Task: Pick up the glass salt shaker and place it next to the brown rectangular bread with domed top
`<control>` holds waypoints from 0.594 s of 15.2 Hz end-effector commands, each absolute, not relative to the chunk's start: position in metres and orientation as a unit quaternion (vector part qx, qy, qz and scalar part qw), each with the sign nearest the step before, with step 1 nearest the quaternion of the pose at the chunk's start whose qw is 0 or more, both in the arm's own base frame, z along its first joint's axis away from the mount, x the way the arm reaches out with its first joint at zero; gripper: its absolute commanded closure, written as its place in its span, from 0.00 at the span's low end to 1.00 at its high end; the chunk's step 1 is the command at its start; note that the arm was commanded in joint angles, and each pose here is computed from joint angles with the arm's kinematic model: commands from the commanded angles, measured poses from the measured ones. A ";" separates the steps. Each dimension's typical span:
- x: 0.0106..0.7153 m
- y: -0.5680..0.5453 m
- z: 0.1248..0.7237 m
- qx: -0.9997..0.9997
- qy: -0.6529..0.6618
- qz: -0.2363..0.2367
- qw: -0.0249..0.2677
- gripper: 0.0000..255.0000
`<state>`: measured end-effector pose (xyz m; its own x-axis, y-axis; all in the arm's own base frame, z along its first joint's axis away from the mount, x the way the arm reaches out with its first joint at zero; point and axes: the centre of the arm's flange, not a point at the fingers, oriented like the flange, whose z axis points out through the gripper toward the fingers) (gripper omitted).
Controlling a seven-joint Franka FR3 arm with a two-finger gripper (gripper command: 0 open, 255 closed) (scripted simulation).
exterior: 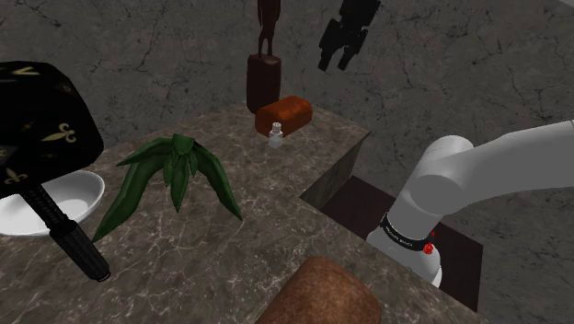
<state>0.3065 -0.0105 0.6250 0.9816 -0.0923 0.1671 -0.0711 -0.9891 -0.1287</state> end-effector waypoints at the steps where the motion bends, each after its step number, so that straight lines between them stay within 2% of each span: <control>1: 0.306 -0.011 0.625 -0.994 0.041 -0.087 0.061 0.00; 9: 0.346 -0.009 0.530 -0.991 0.047 -0.116 0.041 0.00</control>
